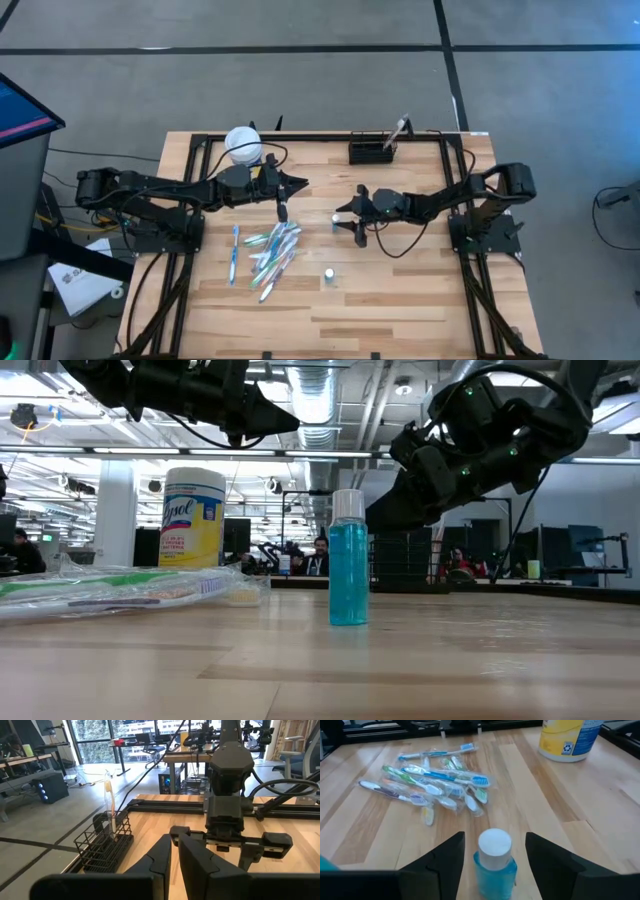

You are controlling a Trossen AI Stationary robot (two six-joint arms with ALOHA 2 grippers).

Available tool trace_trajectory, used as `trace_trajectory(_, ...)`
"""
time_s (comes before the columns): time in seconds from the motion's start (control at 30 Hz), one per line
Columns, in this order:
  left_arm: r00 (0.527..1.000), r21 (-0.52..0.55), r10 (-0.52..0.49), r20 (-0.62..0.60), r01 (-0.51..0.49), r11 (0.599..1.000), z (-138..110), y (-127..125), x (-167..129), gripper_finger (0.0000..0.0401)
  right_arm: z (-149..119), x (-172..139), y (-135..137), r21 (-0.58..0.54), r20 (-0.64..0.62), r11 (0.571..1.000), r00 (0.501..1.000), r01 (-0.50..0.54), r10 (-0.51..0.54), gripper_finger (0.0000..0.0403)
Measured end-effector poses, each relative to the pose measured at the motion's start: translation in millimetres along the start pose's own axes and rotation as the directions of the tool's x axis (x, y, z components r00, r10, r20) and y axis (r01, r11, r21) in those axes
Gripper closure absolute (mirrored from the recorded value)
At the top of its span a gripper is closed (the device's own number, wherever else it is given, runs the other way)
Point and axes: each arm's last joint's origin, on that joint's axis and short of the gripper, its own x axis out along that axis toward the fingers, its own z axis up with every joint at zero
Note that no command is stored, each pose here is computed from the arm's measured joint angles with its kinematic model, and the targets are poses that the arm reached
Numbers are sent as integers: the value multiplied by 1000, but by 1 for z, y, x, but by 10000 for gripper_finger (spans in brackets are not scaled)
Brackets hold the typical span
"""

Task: Pick & Place toothbrushing station
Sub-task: Put the mouthwash into the black mesh organizer

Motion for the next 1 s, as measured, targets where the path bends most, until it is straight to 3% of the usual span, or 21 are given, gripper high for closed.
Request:
trace_trajectory(0.53, 1000, 0, 5, -1, -5, 1000, 0, 0, 0, 370, -1, 1, 2, -7, -3, 1000, 1000, -9, 9, 240)
trace_trajectory(1.0, 1000, 0, 4, 0, -4, 1000, 0, 0, 0, 370, -1, 1, 2, -7, -3, 1000, 1000, -9, 9, 246)
